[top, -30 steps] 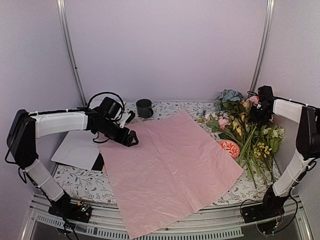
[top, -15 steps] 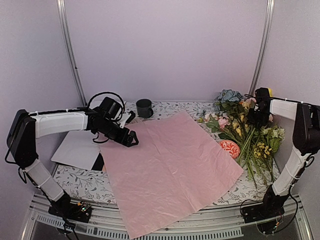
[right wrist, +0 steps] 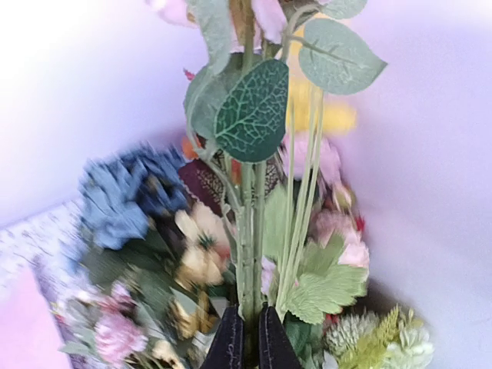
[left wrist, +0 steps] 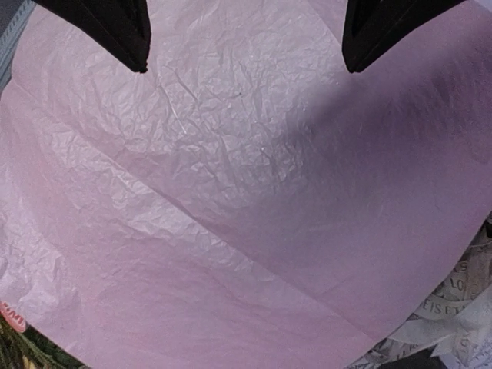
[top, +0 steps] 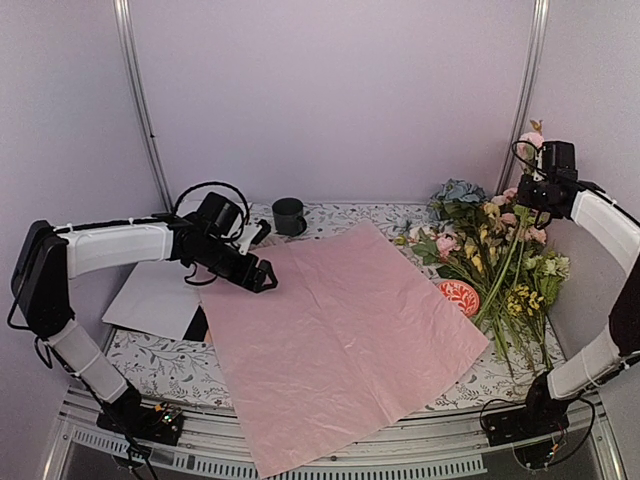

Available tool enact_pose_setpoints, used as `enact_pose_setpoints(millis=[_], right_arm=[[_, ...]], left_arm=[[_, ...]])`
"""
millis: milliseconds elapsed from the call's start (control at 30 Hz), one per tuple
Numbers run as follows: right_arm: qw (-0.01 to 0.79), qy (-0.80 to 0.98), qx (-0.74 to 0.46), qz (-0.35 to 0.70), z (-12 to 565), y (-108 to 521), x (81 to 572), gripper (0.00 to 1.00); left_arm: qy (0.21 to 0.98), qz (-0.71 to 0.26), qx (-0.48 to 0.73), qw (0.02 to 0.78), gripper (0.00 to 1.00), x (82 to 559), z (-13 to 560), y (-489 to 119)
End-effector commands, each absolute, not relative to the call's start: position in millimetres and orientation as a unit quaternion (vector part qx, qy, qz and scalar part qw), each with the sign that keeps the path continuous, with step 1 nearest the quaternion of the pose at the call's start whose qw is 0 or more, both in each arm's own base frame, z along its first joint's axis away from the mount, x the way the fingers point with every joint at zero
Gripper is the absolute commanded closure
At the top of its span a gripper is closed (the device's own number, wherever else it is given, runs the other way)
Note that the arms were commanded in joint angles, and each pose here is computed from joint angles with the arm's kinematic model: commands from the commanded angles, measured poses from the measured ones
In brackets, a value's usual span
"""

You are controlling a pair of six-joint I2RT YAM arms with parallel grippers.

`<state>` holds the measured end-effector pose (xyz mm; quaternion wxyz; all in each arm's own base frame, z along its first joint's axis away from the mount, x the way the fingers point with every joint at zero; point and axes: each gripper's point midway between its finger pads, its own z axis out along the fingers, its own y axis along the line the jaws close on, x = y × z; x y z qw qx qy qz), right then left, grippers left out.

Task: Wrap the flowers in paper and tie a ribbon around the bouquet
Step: Pick up the fake flower from the center of the board, then place the fake flower on the flattened wrapping paper.

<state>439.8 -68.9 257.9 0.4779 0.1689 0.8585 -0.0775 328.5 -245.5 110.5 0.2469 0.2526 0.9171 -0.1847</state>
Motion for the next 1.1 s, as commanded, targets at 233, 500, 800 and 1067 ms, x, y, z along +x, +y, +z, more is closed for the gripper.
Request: enact_pose_setpoints(millis=[233, 500, 800, 1067], right_arm=[[0.674, 0.737, 0.032, 0.048, 414, -10, 413, 1.0], [0.576, 0.717, -0.072, 0.387, 392, 169, 384, 1.0], [0.315, 0.801, -0.027, 0.508, 241, 363, 367, 1.0], [0.256, 0.849, 0.028, 0.462, 154, 407, 373, 1.0]], left_arm=[[0.891, -0.23, 0.259, 0.293, 0.13, 328, 149, -261], [0.892, -0.235, 0.237, 0.305, 0.11, 326, 153, -256], [0.91, -0.218, 0.211, 0.282, 0.11, 324, 126, -246], [0.916, -0.209, 0.211, 0.27, 0.11, 319, 110, -241]])
